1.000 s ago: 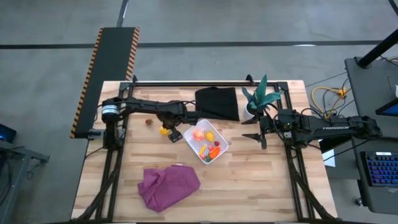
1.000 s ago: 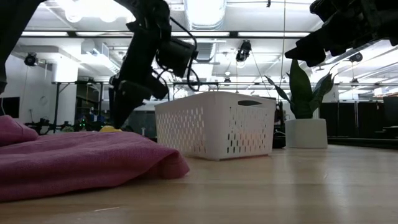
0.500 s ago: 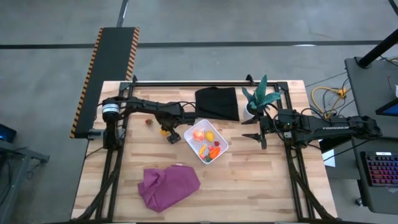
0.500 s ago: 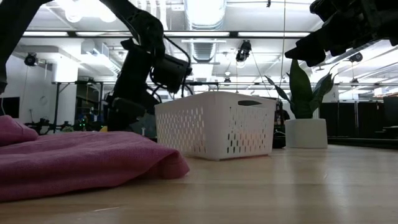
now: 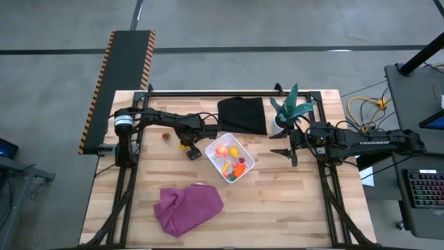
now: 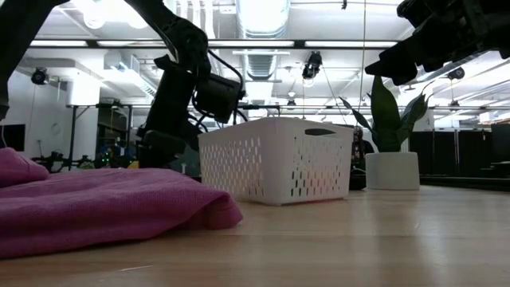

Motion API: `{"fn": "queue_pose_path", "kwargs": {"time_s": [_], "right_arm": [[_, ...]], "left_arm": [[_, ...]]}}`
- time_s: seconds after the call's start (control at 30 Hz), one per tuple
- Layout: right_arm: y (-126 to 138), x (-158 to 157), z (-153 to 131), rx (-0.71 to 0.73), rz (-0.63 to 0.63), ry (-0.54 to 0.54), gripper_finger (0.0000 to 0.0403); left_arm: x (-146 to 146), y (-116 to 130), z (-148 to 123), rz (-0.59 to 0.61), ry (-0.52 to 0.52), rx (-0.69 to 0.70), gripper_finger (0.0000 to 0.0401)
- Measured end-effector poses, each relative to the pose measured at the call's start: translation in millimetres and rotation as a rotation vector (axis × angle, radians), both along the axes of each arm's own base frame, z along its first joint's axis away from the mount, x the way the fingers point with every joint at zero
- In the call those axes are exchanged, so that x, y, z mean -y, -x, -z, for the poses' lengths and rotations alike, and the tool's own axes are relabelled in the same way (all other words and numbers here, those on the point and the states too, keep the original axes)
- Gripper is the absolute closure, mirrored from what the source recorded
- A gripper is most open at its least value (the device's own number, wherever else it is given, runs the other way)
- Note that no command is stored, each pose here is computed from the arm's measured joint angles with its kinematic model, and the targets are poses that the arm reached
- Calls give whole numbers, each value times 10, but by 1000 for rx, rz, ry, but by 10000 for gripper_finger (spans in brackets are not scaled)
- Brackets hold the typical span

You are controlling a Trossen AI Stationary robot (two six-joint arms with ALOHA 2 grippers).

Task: Pick and placing Produce into tupperware
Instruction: Put the pineapple into the white bin

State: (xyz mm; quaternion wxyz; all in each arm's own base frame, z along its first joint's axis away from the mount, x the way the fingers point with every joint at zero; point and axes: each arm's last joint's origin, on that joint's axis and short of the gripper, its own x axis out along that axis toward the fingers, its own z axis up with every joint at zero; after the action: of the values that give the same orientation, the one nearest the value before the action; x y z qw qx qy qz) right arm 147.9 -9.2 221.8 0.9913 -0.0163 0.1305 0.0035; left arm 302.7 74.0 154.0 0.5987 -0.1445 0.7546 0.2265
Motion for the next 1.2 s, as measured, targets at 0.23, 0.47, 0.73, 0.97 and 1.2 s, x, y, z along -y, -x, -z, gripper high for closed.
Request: {"fn": "queue_pose_path", "kwargs": {"time_s": [0.23, 0.47, 0.73, 0.97, 1.2], "right_arm": [[0, 0, 0, 0, 0, 0, 159], [0, 0, 0, 0, 0, 0, 164], [0, 0, 0, 0, 0, 0, 161], [0, 0, 0, 0, 0, 0, 165], [0, 0, 0, 0, 0, -1, 161]], "left_arm": [[-4, 2, 0, 18, 1, -3, 130], [-3, 11, -2, 20, 2, -13, 184], [2, 35, -15, 79, 22, -44, 204], [2, 124, -157, 140, -15, -122, 201], [-6, 68, -422, 190, -38, -24, 201]]}}
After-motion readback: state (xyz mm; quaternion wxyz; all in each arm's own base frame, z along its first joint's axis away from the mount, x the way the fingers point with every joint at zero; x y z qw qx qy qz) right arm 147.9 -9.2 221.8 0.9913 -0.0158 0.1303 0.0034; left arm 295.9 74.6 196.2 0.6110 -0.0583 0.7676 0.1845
